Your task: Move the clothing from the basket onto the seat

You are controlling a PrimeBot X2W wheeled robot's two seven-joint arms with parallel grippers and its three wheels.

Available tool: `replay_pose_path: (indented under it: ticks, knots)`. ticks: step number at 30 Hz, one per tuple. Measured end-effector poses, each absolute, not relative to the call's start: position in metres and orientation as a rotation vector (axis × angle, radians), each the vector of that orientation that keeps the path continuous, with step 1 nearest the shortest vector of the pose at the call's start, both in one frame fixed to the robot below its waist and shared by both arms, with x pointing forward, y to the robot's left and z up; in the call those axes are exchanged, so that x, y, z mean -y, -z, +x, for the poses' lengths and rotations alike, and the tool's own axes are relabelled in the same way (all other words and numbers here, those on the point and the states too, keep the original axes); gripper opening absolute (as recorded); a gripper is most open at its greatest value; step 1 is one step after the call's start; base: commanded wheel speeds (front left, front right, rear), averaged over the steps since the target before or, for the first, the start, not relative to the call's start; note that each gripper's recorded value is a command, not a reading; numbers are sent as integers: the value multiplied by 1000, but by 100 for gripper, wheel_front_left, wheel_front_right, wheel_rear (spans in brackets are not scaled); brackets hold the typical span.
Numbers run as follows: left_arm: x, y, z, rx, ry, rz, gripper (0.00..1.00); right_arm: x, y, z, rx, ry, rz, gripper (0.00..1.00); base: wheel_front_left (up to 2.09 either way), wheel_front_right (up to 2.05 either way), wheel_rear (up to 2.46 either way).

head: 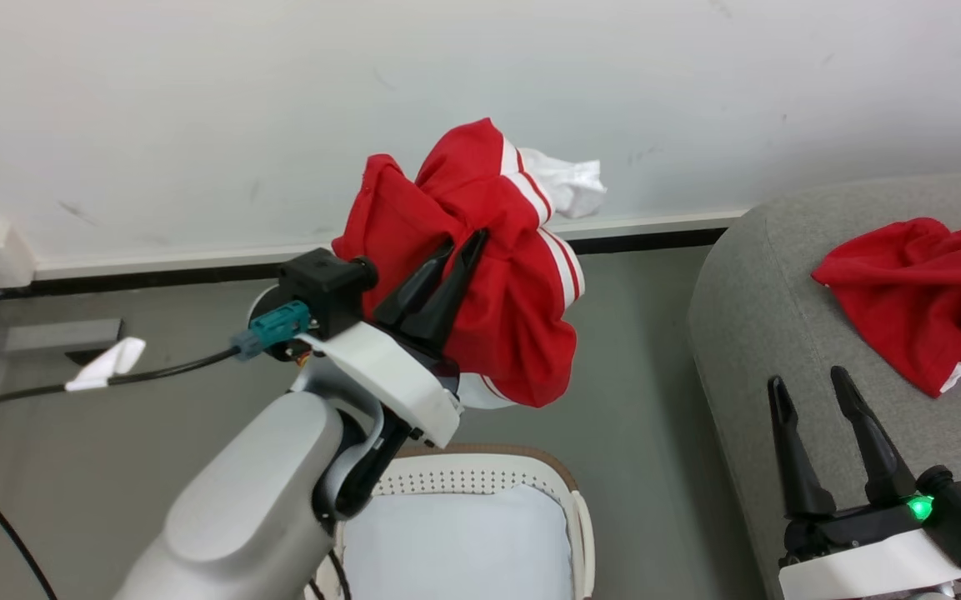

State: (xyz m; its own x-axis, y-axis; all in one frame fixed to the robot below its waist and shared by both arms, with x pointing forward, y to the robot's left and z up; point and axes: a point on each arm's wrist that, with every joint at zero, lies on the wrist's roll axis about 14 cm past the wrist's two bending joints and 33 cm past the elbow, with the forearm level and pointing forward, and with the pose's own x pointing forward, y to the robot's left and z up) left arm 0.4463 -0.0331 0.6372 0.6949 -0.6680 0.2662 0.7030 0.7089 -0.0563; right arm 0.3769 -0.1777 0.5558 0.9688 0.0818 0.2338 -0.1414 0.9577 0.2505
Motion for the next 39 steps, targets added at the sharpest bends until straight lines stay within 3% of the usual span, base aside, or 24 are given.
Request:
replay_pose_path:
  ticks: [15, 18, 28, 39]
  knots:
    - [32, -641, 424, 216, 770, -186, 0, 154, -563, 369, 231, -211, 267, 100, 0, 0, 0]
    - [34, -639, 420, 207, 778, -181, 0, 132, -568, 366, 224, -284, 337, 100, 0, 0, 0]
    - [45, -631, 409, 180, 816, -184, 0, 78, -590, 369, 139, -580, 241, 100, 0, 0, 0]
    - [55, -632, 386, 172, 865, -185, 0, 23, -550, 370, -101, -753, 142, 100, 0, 0, 0]
